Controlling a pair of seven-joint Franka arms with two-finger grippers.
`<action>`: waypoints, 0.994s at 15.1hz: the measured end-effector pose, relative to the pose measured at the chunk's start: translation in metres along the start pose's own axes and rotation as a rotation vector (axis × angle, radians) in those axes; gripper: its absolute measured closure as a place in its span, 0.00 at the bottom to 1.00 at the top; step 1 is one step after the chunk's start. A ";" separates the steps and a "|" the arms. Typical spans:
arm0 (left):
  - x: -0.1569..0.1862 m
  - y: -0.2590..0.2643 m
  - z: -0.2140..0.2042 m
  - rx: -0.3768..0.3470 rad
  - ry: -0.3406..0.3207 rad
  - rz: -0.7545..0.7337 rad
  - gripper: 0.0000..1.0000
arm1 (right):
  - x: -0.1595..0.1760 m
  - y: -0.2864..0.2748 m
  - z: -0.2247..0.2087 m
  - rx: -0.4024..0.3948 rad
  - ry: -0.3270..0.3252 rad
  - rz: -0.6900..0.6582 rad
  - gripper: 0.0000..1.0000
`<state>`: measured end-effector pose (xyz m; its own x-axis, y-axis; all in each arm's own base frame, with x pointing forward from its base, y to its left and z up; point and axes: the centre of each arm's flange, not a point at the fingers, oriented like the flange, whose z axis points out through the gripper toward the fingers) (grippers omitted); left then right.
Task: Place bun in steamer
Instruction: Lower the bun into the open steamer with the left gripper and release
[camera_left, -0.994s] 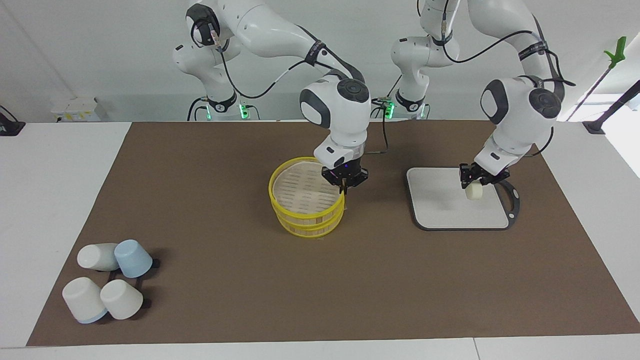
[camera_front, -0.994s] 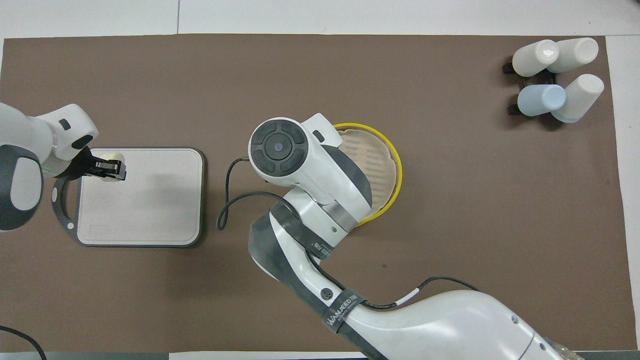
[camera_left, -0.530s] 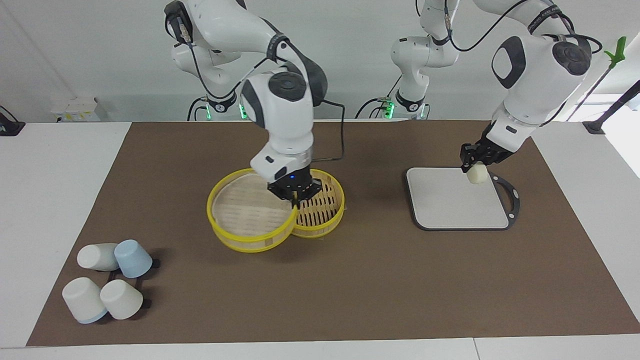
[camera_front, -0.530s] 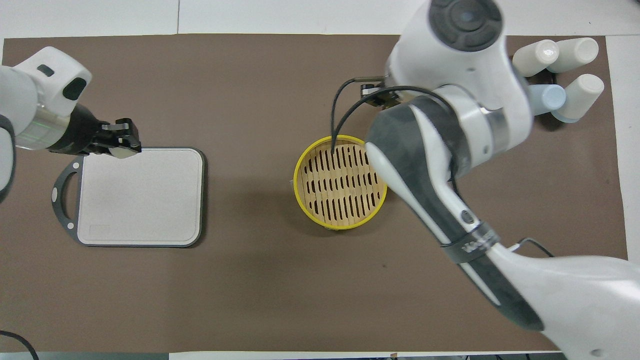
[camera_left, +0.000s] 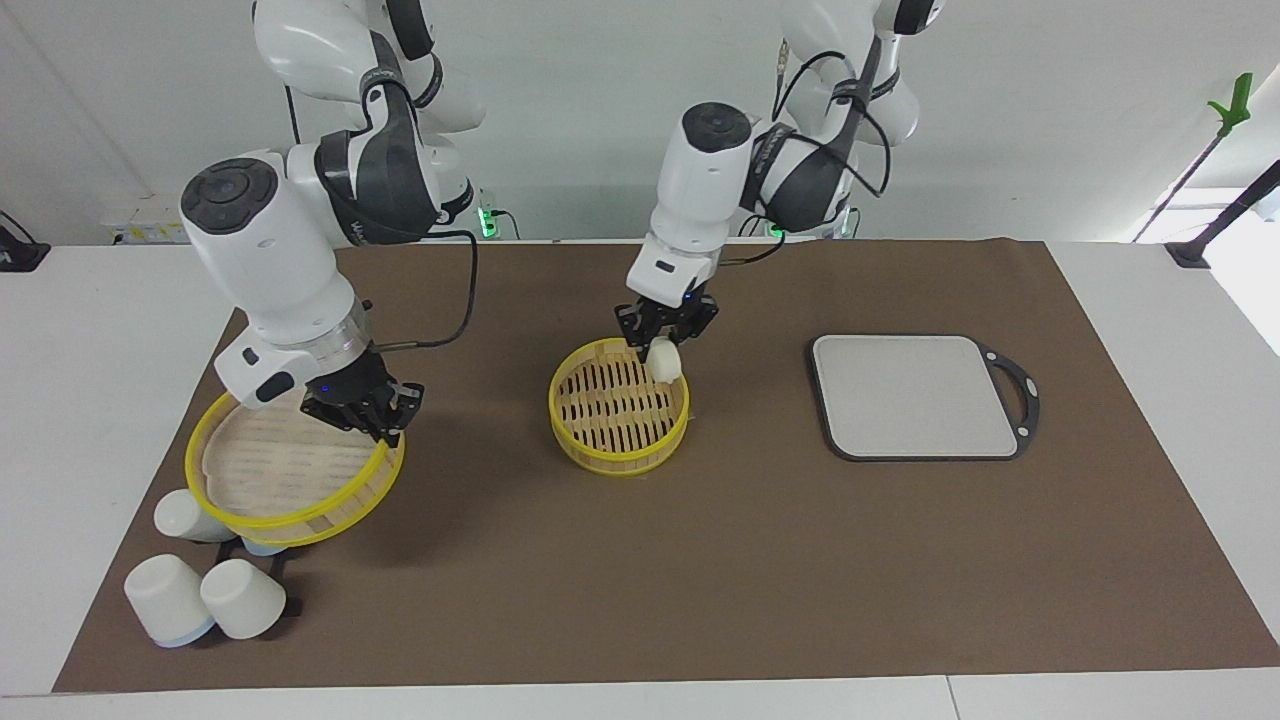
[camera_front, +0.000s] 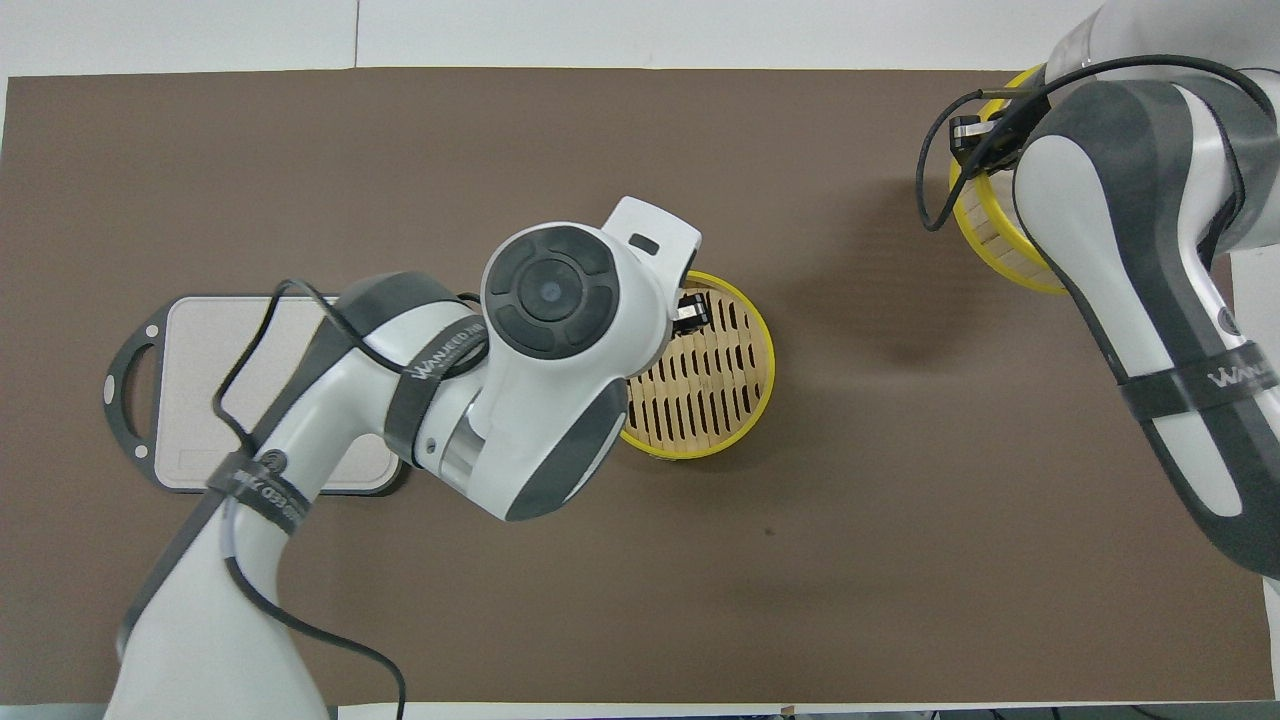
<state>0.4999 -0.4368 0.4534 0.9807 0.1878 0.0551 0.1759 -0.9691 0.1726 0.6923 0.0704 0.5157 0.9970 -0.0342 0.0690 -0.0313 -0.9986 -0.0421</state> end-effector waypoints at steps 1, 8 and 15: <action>-0.004 0.004 0.016 0.002 0.001 0.003 0.56 | 0.000 0.003 0.000 0.002 -0.001 0.003 0.91; -0.020 0.015 0.106 0.045 0.032 0.006 0.53 | 0.001 0.017 0.005 0.005 -0.013 -0.002 0.91; -0.020 0.012 0.111 0.055 0.041 0.006 0.16 | -0.001 0.015 0.011 0.008 -0.028 -0.003 0.91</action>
<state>0.4922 -0.4698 0.3450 0.9775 0.1875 0.0967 0.1759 -0.9773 0.1178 0.6914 0.0561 0.5035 0.9987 -0.0297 0.0411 -0.0276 -0.9984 -0.0502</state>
